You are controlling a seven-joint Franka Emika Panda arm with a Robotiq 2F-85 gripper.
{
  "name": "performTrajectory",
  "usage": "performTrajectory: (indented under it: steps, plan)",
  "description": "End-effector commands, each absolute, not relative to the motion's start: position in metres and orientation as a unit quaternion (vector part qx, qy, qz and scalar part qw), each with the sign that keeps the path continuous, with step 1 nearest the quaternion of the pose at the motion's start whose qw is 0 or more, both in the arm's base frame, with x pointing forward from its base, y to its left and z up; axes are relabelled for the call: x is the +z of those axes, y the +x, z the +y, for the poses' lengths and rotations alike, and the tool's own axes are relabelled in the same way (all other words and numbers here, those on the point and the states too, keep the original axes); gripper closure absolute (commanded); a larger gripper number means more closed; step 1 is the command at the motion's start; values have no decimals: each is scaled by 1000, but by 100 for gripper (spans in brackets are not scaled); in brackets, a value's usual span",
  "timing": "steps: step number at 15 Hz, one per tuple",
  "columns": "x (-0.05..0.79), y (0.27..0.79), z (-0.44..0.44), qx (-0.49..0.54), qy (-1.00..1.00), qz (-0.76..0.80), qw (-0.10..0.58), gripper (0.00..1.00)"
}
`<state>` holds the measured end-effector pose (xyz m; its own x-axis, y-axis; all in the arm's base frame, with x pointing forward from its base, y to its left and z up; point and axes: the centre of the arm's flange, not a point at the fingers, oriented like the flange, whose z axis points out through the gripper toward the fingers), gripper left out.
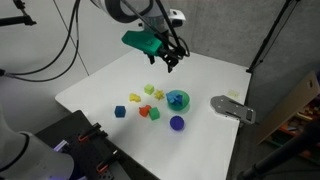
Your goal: Remove the light blue toy from the green bowl and put it on top of the light green block on the worktop
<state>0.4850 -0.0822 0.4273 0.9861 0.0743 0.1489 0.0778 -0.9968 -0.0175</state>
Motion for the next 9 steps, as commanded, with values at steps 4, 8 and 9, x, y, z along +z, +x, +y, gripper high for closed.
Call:
performTrajectory:
  steps: [4,8,9]
  plan:
    - [387,559,-64,-30,-999,-20,3,0]
    - [340,585,-45,-8,-1000,-30,2,0]
    - [329,592,-40,-5,-999,-35,3,0]
